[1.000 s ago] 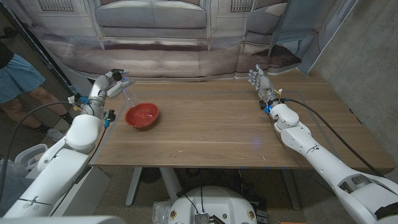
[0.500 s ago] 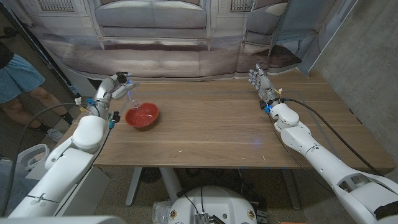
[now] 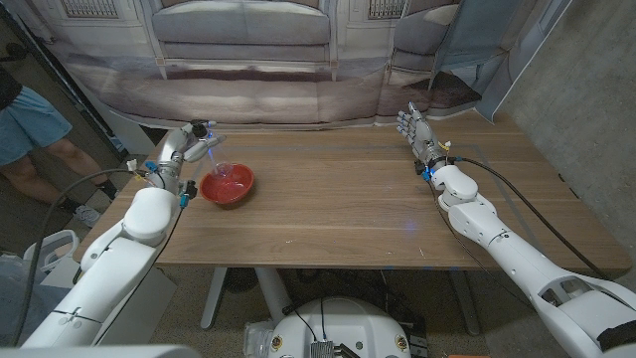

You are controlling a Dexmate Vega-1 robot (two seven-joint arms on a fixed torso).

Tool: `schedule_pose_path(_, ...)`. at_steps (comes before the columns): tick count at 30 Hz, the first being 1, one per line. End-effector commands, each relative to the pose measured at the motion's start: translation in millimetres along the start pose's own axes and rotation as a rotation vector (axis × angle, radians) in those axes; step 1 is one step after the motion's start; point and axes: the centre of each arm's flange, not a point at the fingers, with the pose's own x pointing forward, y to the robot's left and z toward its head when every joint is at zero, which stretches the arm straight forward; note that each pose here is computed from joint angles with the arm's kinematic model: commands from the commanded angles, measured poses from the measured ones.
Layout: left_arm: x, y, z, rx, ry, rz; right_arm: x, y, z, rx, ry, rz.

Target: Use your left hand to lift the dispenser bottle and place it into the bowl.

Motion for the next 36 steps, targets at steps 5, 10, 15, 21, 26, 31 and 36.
schedule_pose_path(5, -1.9, -15.8, -11.9, -0.001, 0.03, -0.013, -0.1, -1.7, -3.2, 0.007, 0.012, -0.004)
schedule_pose_path(10, -3.0, -18.1, -14.3, 0.007, 0.04, -0.011, -0.3, -2.5, -4.4, 0.001, 0.015, 0.002)
schedule_pose_path(15, -3.5, -21.5, -18.8, 0.014, 0.053, -0.014, 0.7, -2.5, -3.6, -0.003, 0.015, 0.003)
schedule_pose_path(21, -2.6, -25.5, -21.6, 0.03, 0.066, -0.016, 2.8, -1.9, -2.1, 0.0, 0.015, 0.0)
schedule_pose_path(26, -2.4, -28.7, -24.6, 0.03, 0.074, -0.019, 3.3, -2.3, -3.0, 0.0, 0.017, 0.001)
schedule_pose_path(31, -2.9, -32.1, -28.6, 0.024, 0.084, -0.023, 3.5, -4.0, -2.6, -0.011, 0.019, 0.004)
schedule_pose_path(36, -5.5, -35.5, -32.3, 0.03, 0.098, -0.024, 3.0, -6.8, -1.1, -0.014, 0.019, -0.001)
